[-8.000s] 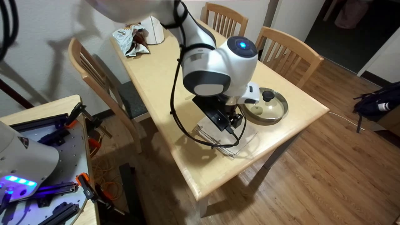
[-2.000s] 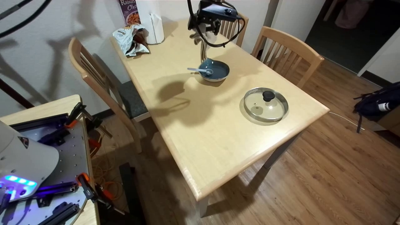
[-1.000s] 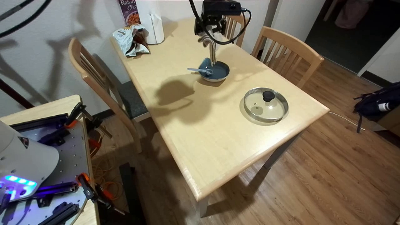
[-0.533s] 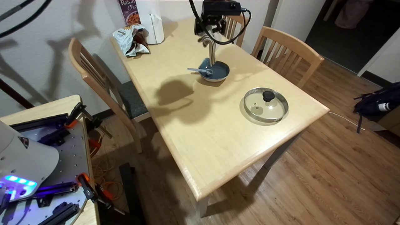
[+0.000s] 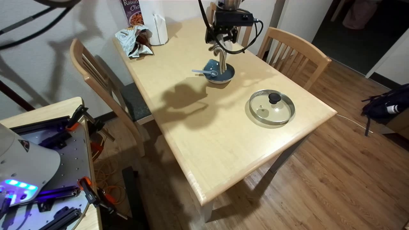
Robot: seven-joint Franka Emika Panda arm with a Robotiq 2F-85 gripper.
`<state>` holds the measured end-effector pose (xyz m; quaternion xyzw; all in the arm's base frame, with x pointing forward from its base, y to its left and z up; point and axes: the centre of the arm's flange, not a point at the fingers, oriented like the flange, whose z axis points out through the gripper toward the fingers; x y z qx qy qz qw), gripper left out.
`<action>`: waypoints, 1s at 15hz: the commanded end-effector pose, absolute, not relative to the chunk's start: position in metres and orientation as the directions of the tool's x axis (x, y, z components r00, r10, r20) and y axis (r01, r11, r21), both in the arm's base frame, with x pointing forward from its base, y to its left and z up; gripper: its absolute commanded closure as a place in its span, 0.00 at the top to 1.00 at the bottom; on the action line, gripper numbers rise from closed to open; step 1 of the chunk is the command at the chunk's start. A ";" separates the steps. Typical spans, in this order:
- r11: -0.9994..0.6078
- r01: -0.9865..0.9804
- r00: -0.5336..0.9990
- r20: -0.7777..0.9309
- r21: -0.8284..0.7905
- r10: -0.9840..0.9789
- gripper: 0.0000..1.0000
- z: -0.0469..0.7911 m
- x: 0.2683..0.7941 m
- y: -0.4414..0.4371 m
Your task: Take the cloth and put it on the bowl
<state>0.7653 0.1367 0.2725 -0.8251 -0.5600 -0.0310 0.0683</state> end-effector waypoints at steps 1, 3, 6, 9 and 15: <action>-0.275 0.958 0.284 0.160 -0.080 0.945 0.01 0.241 0.802 0.120; -0.223 0.969 0.238 0.169 -0.102 0.956 0.01 0.219 0.807 0.120; -0.137 0.985 0.154 0.181 -0.102 0.971 0.02 0.198 0.812 0.126; -0.104 0.988 0.124 0.186 -0.113 0.975 0.01 0.185 0.813 0.132; -0.124 0.977 0.154 0.167 -0.174 0.974 0.19 0.171 0.812 0.128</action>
